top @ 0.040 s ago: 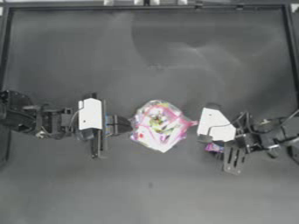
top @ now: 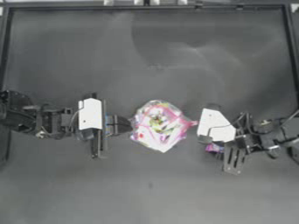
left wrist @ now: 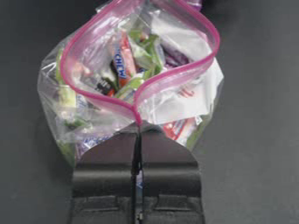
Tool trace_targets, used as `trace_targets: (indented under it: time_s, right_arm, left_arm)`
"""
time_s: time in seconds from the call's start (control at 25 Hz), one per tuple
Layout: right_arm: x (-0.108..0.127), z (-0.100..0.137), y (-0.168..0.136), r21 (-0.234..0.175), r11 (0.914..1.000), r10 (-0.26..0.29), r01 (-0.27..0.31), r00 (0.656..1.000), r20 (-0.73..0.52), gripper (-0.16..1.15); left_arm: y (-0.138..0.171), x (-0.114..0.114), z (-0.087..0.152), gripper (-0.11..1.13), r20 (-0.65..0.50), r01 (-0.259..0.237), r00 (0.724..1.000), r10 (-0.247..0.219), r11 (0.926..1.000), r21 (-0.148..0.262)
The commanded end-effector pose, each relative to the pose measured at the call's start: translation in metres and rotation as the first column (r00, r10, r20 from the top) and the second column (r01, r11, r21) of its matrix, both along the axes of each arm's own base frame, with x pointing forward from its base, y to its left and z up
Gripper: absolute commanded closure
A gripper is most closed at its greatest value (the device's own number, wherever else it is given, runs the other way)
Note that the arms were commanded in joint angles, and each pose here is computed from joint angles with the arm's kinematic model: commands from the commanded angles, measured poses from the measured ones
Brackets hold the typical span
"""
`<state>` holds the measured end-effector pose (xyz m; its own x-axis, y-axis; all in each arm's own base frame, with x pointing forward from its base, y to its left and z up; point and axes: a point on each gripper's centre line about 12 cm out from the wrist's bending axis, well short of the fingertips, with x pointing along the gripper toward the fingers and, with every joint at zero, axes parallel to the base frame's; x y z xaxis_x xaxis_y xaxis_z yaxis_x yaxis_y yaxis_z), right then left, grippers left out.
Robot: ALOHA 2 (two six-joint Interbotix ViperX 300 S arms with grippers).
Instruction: Put candy in bag
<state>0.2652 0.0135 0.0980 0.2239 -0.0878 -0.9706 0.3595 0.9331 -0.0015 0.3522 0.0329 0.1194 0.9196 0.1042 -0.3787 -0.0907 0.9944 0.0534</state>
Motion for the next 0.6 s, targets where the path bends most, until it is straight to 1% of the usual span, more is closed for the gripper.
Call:
trace_targets:
  time_s: [0.04,0.16,0.24,0.44,0.6]
  right_arm:
    - [0.003,0.006,0.001,-0.018,0.9998,0.005,-0.004,1.000,0.018,0.32]
    - [0.001,0.004,0.003,-0.014,0.9999,0.001,-0.001,1.000,0.014,0.42]
    - [0.001,0.004,0.004,-0.016,0.9998,0.007,-0.006,1.000,0.012,0.45]
    - [0.002,0.010,0.004,-0.022,0.9997,0.008,-0.008,1.000,0.015,0.46]
    - [0.005,0.025,0.004,-0.019,0.9998,0.008,-0.007,0.998,0.061,0.47]
  left_arm:
    - [0.000,0.006,0.011,0.95,0.041,0.002,0.999,-0.002,1.0000,0.005]
    - [0.000,0.006,0.011,0.95,0.041,0.002,0.999,-0.002,1.0000,0.005]
    - [0.000,0.006,0.011,0.95,0.043,0.002,0.999,-0.002,1.0000,0.005]
    - [0.000,0.006,0.011,0.95,0.041,0.002,0.999,-0.002,1.0000,0.005]
    - [0.001,0.006,0.011,0.95,0.043,0.000,0.999,0.000,1.0000,0.005]
